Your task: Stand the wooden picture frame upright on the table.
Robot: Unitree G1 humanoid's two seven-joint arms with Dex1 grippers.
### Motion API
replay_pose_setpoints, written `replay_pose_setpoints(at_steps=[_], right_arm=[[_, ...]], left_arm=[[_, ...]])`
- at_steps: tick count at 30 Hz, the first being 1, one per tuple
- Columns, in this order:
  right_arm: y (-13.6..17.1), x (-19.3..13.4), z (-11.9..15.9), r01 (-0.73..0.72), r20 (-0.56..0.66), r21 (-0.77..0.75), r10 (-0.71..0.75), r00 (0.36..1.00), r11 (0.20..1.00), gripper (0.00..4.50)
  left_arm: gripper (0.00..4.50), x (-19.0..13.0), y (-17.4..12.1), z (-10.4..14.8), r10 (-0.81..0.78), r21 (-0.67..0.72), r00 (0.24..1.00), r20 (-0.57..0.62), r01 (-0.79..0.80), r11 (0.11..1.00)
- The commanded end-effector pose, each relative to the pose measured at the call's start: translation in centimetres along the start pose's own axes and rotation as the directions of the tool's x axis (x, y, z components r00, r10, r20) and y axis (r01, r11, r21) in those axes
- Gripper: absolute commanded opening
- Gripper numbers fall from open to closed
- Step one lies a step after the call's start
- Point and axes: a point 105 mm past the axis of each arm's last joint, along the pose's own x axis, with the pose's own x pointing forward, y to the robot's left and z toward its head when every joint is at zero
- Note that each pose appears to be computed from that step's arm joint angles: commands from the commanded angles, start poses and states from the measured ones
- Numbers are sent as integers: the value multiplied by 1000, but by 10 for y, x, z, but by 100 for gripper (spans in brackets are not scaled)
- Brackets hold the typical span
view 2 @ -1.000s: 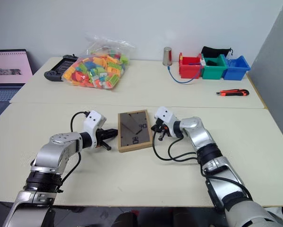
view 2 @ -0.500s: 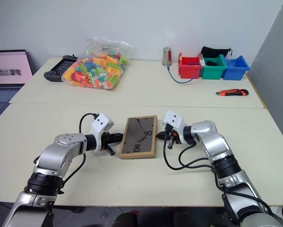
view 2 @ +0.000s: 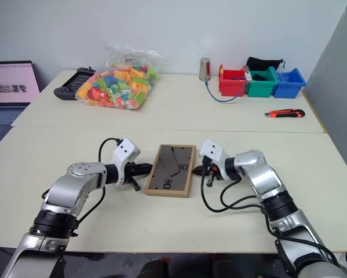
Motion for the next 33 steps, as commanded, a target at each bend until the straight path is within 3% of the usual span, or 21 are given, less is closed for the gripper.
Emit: replay_pose_setpoints(at_steps=[1,15,19,25,33], right_arm=[[5,2,9,-30,23,-55,32,999,998,0],[-24,-32,-10,53,-51,-94,-58,997,994,0],[-28,-60,7,26,24,-110,-24,999,994,0],[-37,-59,6,17,15,-101,-16,1000,995,0],[-53,-42,-4,97,-50,-137,-105,993,986,0]], left_arm=[[1,3,-10,6,-48,31,999,23,47,998],[1,-51,20,-11,53,20,998,-17,-53,998],[19,-84,26,10,3,-213,993,117,22,977],[136,-103,29,32,-119,-382,973,199,188,905],[295,-91,26,35,-244,-532,951,189,308,789]])
